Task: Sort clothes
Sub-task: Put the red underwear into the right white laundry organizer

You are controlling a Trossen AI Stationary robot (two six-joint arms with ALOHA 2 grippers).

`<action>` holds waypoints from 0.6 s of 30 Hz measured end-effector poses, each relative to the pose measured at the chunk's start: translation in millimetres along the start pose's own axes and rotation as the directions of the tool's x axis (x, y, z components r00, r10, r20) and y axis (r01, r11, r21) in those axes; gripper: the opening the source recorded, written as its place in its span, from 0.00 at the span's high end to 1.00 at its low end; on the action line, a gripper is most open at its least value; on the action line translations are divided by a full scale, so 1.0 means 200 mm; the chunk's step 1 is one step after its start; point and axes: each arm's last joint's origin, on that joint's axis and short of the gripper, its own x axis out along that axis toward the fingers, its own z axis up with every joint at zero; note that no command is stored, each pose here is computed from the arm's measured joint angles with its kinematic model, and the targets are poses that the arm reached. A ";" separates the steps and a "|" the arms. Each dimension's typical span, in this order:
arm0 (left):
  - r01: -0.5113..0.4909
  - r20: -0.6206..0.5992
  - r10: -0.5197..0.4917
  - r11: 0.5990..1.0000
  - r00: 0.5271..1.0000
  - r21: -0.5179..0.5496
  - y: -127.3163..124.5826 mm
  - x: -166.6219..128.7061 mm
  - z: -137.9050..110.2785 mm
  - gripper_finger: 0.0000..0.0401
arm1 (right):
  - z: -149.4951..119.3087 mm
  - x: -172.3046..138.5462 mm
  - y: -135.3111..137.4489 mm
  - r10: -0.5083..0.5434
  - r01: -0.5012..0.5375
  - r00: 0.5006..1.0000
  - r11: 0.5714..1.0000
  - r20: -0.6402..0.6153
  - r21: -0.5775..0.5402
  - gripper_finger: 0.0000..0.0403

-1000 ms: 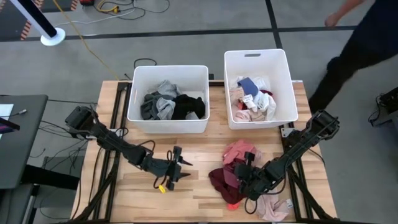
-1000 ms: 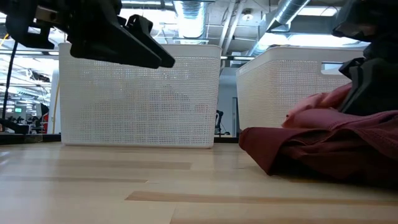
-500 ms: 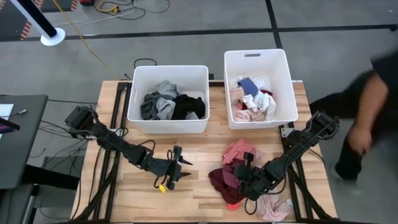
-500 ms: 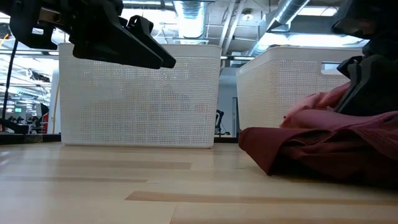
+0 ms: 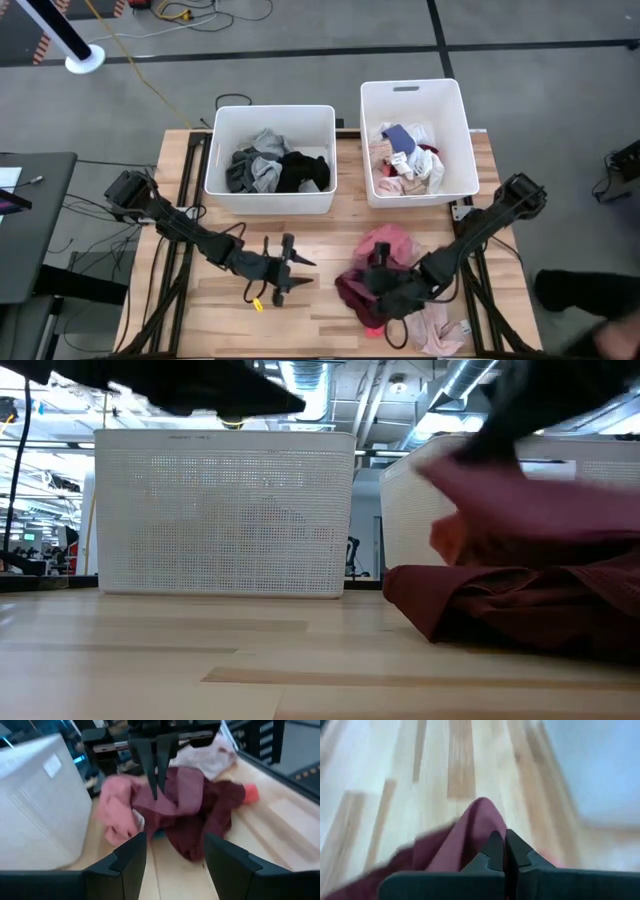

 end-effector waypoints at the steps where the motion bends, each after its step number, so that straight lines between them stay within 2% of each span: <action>1: -0.008 0.013 0.008 1.000 1.000 -0.001 0.01 0.00 0.01 0.53 | 0.05 -0.01 0.00 0.002 -0.001 1.000 1.000 0.022 -0.026 0.99; 7: -0.052 0.074 0.056 0.997 0.996 -0.059 0.07 0.02 0.03 0.53 | 0.29 -0.07 -0.03 0.014 0.005 0.992 0.988 0.126 -0.151 0.99; 12: 0.058 0.164 -0.037 0.990 0.986 -0.126 0.12 0.04 0.05 0.53 | 0.43 -0.12 -0.05 0.016 0.025 0.982 0.975 0.186 -0.220 0.99; 18: 0.120 0.247 -0.072 0.975 0.966 -0.185 0.19 0.06 0.06 0.53 | 0.52 -0.15 -0.09 0.007 0.053 0.974 0.964 0.226 -0.259 0.99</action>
